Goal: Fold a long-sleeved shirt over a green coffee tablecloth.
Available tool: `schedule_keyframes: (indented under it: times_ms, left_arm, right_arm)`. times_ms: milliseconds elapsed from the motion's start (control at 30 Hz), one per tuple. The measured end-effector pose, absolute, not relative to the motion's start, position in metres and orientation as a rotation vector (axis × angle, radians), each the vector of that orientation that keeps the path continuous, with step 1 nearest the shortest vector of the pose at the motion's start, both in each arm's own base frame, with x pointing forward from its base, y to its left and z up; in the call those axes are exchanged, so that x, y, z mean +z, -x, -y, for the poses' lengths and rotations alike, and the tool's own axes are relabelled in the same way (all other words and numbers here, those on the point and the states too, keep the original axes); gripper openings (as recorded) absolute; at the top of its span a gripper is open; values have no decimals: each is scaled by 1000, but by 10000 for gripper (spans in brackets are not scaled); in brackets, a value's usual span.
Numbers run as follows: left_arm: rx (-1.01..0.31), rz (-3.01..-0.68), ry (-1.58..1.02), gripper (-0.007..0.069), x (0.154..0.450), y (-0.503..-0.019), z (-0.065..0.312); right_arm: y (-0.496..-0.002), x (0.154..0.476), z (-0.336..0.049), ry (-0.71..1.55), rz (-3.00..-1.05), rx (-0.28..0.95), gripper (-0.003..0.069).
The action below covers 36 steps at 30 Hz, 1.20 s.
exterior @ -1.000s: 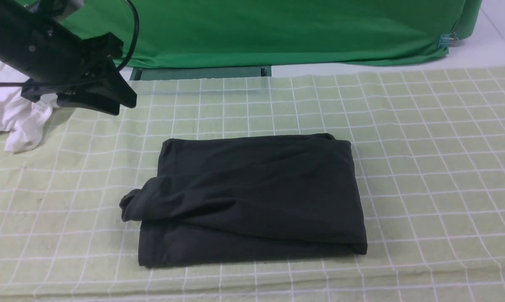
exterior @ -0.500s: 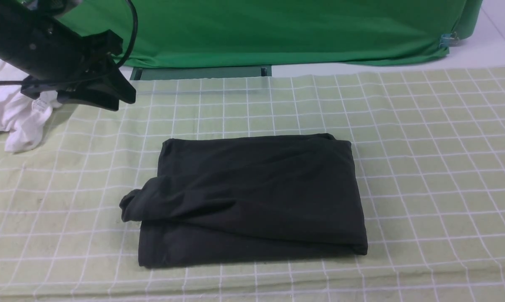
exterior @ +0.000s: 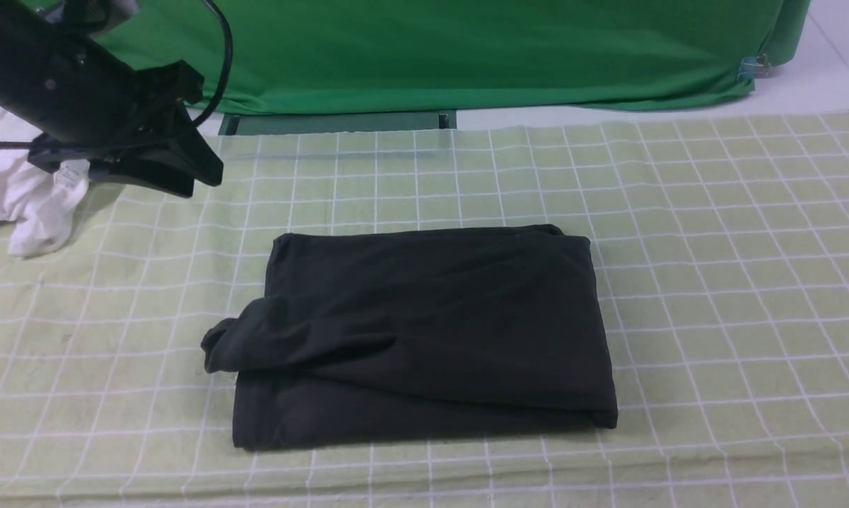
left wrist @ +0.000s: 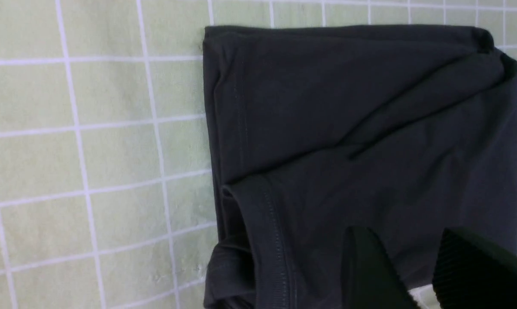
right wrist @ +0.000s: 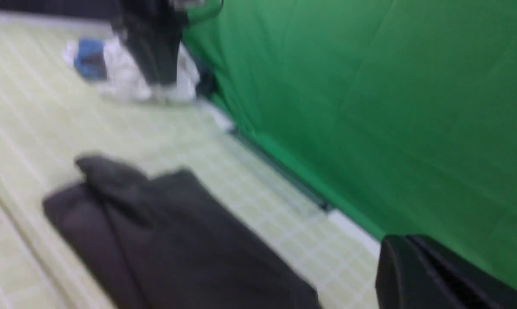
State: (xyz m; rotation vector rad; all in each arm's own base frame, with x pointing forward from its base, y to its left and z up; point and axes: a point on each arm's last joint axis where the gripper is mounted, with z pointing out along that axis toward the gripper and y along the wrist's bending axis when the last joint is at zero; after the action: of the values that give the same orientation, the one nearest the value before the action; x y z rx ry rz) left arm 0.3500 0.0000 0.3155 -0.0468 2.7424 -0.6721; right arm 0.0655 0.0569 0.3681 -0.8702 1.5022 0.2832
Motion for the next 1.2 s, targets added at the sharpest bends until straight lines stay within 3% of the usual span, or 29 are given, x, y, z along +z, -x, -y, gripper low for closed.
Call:
schedule_keyframes:
  times_ms: [267, 767, 1000, 1200]
  left_arm:
    - [-646, -2741, 44, 238, 319, -348, -1]
    - [-630, -2690, 33, 238, 339, -336, 0]
    - [-764, -2638, 95, 238, 347, -336, 8]
    - [-787, -2627, 99, 238, 349, -336, 9]
  right_arm:
    - [-69, 358, -60, 795, -1548, 350, -1]
    - [-69, 358, -60, 784, -1550, 360, 33]
    - [-63, 354, -53, 761, -1509, 367, 49]
    - [-55, 307, -35, 588, -1455, 251, 58]
